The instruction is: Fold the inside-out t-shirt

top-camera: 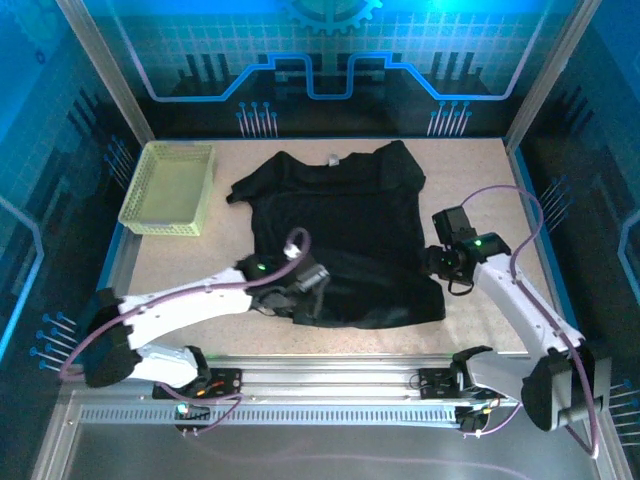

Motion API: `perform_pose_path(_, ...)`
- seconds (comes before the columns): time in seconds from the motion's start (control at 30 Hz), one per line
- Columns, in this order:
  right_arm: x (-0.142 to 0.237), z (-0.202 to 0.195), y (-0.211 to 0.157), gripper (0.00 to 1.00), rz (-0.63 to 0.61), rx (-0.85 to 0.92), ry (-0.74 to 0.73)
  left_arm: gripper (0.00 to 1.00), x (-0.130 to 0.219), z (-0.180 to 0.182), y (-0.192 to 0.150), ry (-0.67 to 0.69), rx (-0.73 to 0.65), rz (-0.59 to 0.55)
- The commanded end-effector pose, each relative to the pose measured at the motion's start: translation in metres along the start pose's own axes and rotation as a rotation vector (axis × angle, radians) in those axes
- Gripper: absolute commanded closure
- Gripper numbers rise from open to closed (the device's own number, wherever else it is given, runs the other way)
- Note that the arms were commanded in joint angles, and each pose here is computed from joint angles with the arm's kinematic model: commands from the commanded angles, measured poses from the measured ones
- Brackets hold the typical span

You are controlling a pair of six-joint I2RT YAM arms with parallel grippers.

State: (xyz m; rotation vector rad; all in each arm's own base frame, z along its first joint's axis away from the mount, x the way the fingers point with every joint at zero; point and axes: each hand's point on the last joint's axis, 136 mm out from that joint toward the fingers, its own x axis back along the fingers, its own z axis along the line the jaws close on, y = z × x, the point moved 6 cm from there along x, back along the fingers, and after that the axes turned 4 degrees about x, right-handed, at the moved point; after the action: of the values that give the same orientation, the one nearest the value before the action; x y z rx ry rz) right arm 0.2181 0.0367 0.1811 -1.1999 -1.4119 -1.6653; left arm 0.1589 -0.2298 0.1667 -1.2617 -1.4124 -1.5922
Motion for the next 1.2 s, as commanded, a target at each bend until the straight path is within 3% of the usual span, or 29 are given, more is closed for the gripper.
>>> perform_pose_path(0.0, 0.01, 0.003, -0.008, 0.31, 0.001, 0.013, 0.03, 0.24, -0.005, -0.03, -0.008, 0.038, -0.238, -0.007)
perform_pose_path(0.13, 0.008, 0.003, -0.019, 0.3, 0.004, 0.015, 0.041, 0.22, -0.022, -0.062, -0.009, -0.006, -0.391, 0.004)
perform_pose_path(0.3, 0.013, 0.0, -0.021, 0.28, -0.02, 0.003, 0.043, 0.16, -0.041, -0.074, -0.004, 0.031, -0.517, 0.017)
perform_pose_path(0.53, 0.018, -0.003, -0.021, 0.28, -0.043, -0.002, 0.038, 0.25, -0.066, -0.085, -0.007, 0.046, -0.585, 0.07)
perform_pose_path(0.77, 0.014, -0.002, -0.021, 0.27, -0.033, 0.003, 0.039, 0.49, -0.074, -0.088, -0.006, 0.059, -0.594, 0.072)
perform_pose_path(0.97, 0.009, 0.0, -0.023, 0.27, -0.015, 0.004, 0.046, 0.77, -0.073, -0.089, -0.005, 0.051, -0.588, 0.062)
perform_pose_path(1.17, 0.01, -0.001, -0.024, 0.27, -0.017, 0.003, 0.045, 0.91, -0.075, -0.086, -0.006, 0.054, -0.58, 0.058)
